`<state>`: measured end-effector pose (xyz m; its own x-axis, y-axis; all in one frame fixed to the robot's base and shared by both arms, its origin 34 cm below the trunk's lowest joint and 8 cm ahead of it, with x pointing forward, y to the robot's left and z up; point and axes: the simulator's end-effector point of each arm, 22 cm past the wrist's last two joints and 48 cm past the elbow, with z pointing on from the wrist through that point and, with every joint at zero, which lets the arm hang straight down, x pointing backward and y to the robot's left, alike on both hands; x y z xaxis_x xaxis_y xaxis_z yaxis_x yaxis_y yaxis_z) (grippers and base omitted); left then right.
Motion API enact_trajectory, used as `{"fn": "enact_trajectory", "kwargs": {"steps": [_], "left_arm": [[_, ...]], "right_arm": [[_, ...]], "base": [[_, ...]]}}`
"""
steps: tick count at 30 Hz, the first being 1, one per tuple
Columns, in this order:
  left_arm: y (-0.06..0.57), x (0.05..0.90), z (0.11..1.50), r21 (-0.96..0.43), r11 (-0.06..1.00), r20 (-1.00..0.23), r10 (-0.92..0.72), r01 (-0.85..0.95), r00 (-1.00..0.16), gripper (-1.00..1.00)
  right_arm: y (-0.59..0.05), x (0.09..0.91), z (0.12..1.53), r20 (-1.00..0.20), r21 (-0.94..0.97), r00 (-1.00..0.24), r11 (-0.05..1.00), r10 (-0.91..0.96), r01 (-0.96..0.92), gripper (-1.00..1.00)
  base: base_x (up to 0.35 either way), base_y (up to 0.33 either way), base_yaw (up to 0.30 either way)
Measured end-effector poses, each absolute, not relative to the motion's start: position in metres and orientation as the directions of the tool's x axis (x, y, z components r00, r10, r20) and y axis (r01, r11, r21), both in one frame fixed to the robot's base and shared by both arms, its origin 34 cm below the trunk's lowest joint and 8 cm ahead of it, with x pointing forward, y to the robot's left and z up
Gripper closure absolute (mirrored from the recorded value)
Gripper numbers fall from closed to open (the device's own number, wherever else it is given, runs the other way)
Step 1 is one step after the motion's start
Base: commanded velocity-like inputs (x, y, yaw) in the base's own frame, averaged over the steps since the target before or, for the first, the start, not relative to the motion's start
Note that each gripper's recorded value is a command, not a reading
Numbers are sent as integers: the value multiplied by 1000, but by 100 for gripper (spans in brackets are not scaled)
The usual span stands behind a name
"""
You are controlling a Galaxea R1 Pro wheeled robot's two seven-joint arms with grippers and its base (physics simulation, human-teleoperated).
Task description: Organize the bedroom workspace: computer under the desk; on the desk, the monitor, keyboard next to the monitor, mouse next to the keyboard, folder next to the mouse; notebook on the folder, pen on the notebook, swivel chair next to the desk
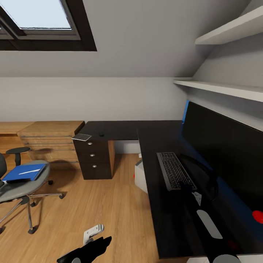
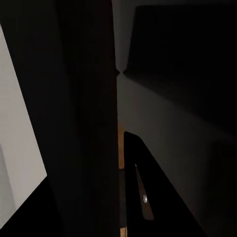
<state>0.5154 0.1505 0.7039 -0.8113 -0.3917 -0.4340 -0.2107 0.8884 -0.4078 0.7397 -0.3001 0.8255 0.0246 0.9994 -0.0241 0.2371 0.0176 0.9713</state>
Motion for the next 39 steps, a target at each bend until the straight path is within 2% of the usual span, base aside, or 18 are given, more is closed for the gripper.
{"fn": "enact_trajectory", "kwargs": {"steps": [39], "left_arm": [[148,516,691,-414,887,-433,-390,-206,-813,-100]], "right_arm": [[-301,741,816,-23,976,28,17,999,217,100]], "base": [[14,0,0]]}}
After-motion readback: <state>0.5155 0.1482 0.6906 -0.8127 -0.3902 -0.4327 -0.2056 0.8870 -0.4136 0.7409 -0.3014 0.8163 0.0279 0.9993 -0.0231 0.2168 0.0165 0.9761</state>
